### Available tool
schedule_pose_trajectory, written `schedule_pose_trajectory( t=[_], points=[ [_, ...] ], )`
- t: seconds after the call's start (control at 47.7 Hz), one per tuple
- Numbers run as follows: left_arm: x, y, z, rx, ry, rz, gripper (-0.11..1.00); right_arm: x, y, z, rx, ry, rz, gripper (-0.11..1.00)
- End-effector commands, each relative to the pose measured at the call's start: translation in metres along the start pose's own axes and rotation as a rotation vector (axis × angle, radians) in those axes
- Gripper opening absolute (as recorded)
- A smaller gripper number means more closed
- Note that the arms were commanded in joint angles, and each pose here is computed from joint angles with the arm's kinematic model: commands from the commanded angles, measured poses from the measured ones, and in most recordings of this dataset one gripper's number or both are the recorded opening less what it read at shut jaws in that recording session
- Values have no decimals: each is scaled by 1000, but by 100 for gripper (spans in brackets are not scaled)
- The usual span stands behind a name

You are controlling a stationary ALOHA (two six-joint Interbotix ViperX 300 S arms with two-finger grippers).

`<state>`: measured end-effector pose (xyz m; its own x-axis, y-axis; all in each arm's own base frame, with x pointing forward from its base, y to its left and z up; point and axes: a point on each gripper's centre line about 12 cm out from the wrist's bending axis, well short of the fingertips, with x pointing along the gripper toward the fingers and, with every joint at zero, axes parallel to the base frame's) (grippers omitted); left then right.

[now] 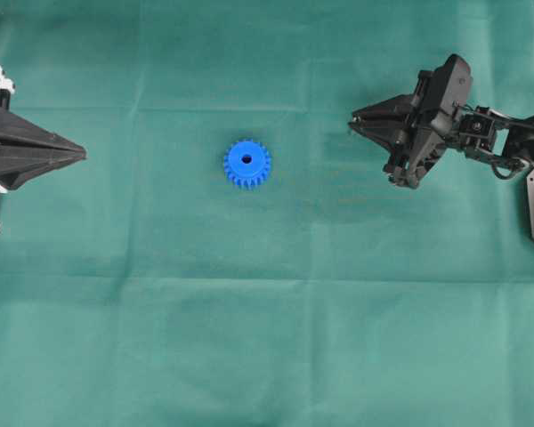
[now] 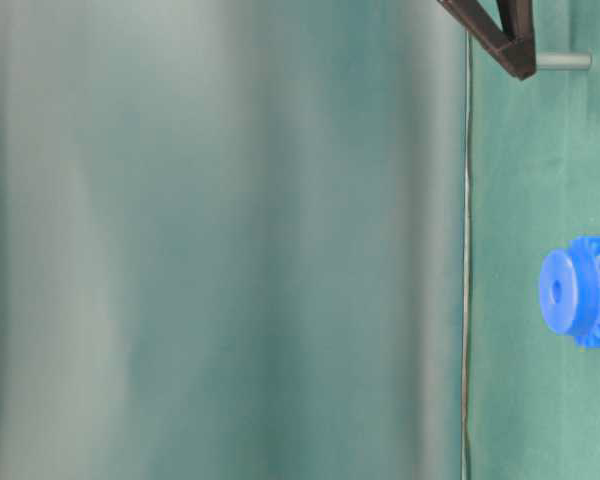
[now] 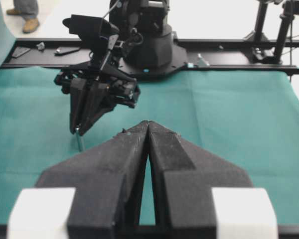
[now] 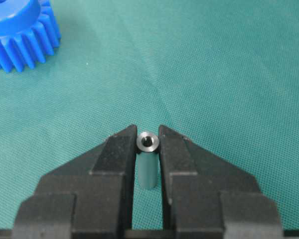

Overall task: Insert the shaft placed at a random location into the center hole of the small gear at another random location.
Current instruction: 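Lower the right gripper around the shaft and close on it, then lift the shaft with the right gripper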

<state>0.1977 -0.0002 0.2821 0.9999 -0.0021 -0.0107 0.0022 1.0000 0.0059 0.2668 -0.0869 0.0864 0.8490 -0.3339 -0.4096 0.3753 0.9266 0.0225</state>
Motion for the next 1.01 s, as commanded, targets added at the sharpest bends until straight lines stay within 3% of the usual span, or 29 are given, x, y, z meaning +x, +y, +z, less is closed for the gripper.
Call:
schedule_pose_trajectory(
  t=[0.0,0.503,0.985],
  points=[
    [2,0,9,2,-21,-1,0,1,-1,11,13,-40,-4,13],
    [2,0,9,-2,-23,0,0,-22,3,58,3,-77,21,13],
    [2,0,9,0,-21,-1,0,-15,5,63,-14,-66,25,13]
  ],
)
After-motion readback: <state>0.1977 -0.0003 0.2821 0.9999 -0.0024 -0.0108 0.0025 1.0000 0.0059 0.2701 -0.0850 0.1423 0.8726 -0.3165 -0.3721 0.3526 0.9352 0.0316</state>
